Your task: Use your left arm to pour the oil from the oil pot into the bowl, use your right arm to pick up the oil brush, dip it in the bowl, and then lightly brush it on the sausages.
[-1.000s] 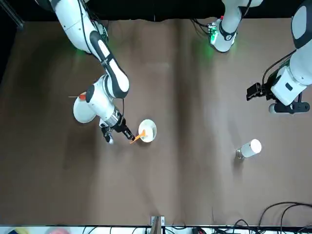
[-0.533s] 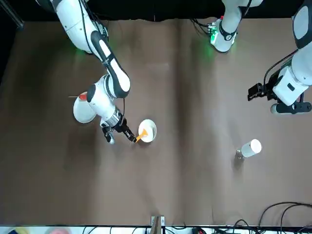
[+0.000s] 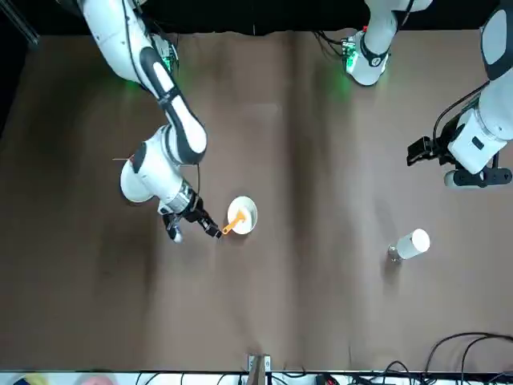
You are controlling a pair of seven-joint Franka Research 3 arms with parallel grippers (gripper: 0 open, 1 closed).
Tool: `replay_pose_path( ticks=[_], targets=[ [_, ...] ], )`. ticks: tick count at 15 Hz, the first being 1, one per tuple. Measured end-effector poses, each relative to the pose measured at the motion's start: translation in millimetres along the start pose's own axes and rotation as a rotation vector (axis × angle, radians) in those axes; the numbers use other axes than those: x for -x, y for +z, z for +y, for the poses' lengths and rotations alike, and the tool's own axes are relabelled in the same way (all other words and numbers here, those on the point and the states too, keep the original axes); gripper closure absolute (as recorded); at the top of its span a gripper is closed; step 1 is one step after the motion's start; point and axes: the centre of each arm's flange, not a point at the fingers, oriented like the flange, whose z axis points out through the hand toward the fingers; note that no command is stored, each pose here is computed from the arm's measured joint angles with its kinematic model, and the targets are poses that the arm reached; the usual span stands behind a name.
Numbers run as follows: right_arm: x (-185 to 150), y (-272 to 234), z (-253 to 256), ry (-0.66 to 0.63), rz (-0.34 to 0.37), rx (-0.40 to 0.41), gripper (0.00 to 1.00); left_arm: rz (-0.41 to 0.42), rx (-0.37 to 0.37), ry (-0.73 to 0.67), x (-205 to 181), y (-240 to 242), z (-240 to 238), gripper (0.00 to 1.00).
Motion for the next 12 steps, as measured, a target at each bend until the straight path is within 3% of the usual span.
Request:
replay_pose_path(
  ticks=[7,10,12],
  targets=[
    [-79.9,-110.0,0.0,-0.211,-0.162,0.050,0.62,0.000,0.000,0.002,0.1,0.0,0.9,0.00],
    [-102.3,-156.7,15.9,-0.356,-0.204,0.174,0.60,0.000,0.000,0.003,0.2,0.0,1.4,0.00],
    [-114.8,-195.8,27.5,-0.502,-0.233,0.329,0.51,0.000,0.000,0.003,0.2,0.0,1.5,0.00]
  ],
)
